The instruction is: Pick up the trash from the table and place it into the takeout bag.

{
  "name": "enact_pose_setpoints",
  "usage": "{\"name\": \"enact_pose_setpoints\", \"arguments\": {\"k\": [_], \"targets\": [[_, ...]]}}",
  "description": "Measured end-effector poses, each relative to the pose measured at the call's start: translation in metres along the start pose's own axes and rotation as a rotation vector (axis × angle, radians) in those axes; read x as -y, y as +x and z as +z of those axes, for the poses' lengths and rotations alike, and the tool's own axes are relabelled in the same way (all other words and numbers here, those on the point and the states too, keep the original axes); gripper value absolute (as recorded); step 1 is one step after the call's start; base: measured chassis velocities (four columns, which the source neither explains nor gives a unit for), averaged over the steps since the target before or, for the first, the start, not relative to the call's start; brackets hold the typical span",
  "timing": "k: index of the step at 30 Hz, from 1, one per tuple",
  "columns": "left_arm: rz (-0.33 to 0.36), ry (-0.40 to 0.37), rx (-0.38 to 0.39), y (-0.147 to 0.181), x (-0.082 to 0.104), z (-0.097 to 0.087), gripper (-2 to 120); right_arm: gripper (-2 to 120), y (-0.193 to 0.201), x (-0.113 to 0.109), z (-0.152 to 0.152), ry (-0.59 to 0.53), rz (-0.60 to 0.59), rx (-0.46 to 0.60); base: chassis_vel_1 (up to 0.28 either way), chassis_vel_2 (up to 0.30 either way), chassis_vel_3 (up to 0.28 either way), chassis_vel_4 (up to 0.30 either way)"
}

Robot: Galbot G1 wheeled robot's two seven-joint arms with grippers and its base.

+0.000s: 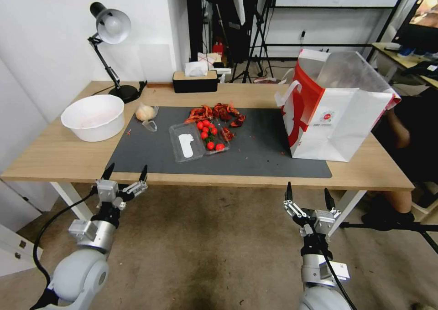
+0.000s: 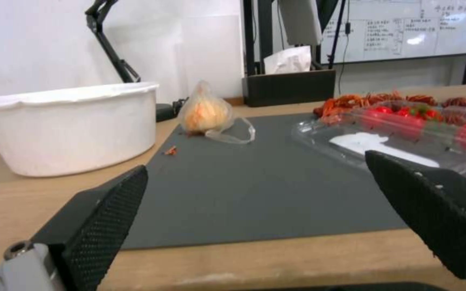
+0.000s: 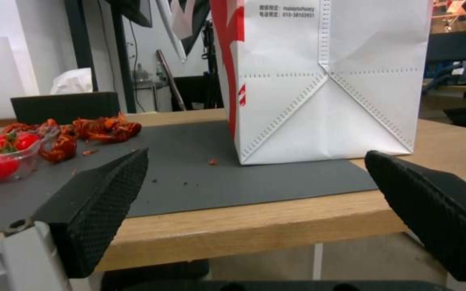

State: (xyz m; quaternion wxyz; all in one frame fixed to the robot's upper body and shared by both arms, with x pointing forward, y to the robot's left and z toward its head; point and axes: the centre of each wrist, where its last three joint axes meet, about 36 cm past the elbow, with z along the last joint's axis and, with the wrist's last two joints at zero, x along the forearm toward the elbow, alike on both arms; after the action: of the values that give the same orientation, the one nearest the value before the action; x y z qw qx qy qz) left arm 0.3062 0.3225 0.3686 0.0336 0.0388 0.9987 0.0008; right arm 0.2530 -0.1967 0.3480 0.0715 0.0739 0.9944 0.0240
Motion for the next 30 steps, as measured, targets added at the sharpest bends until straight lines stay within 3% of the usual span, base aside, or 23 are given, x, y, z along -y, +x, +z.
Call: {"name": "enact_pose_setpoints", "arguments": {"k": [13,30], "targets": [[0.018,-0.002,-0.006,0.01,-0.004,0.018,100,100,0.001,-0.001,0.004,0.0,0.005,-0.011,0.0,0.0,0.0,0.0],[0.017,-0.01,-0.002,0.007,-0.006,0.019,100,100,0.002,-0.001,0.005,-0.001,0.007,-0.013,0.0,0.0,0.0,0.0]]}}
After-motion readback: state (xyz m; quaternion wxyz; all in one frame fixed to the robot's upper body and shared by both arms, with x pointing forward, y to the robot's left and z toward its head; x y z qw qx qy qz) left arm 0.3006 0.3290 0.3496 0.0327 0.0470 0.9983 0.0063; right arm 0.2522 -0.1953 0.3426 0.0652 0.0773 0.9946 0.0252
